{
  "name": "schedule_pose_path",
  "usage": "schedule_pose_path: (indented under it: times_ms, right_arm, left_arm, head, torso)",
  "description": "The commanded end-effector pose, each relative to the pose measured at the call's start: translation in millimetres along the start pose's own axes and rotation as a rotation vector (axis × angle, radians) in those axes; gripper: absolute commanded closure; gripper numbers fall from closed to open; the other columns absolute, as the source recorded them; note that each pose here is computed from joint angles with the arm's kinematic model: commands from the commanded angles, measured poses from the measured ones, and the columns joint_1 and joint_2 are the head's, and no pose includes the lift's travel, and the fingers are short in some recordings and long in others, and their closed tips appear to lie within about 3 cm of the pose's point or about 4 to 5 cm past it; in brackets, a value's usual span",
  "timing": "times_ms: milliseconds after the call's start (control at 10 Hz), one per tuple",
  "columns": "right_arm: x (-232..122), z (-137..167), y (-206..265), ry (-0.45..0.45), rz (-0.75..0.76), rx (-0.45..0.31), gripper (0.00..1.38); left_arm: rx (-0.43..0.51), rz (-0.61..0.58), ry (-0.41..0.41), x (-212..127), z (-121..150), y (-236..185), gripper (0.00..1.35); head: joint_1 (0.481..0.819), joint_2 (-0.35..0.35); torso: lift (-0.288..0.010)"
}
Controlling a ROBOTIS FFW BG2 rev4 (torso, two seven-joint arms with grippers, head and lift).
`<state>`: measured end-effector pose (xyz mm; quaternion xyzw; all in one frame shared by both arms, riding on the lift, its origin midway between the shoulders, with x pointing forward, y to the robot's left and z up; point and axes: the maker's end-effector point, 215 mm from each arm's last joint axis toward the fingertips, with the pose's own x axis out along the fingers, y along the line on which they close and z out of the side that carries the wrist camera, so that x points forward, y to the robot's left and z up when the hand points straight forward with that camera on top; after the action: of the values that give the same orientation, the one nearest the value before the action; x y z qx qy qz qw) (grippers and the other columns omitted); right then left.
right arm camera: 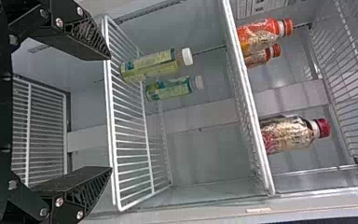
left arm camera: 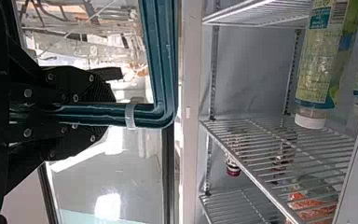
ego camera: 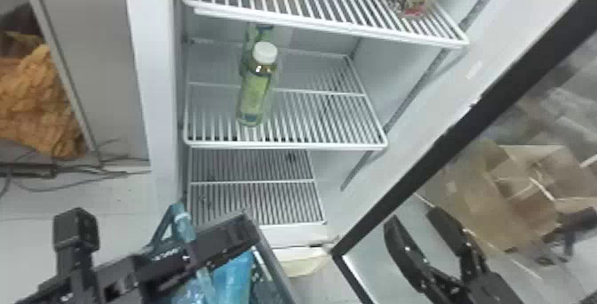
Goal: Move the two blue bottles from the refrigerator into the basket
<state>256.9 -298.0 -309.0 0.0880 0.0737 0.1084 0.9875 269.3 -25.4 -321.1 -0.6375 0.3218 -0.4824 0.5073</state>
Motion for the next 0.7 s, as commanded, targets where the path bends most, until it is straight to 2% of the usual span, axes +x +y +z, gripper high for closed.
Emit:
schedule_pose_path:
  times_ms: [0, 400, 600]
  right_arm:
    - [-8.5, 0.0, 2.7, 0.016, -0.007, -0.004, 0.23]
    - [-22.6, 1.4, -10.5, 0.054, -0.044, -0.077, 0.23]
    - [-20.4, 2.3, -12.0, 0.049, -0.044, -0.084, 0.23]
  left_arm:
    - [0.0, 0.001, -0.001, -0.3, 0.0, 0.3, 1.2]
    - [0.008, -0.003, -0.014, -1.8, 5.9, -2.0, 1.2]
    - [0.011, -0.006, -0.021, -1.3, 8.0, -2.8, 1.2]
  head:
    - [0.695, -0.35]
    - [0.695, -0.35]
    - [0.695, -0.35]
  torso:
    - [-0.216]
    - [-0.216]
    - [-0.216]
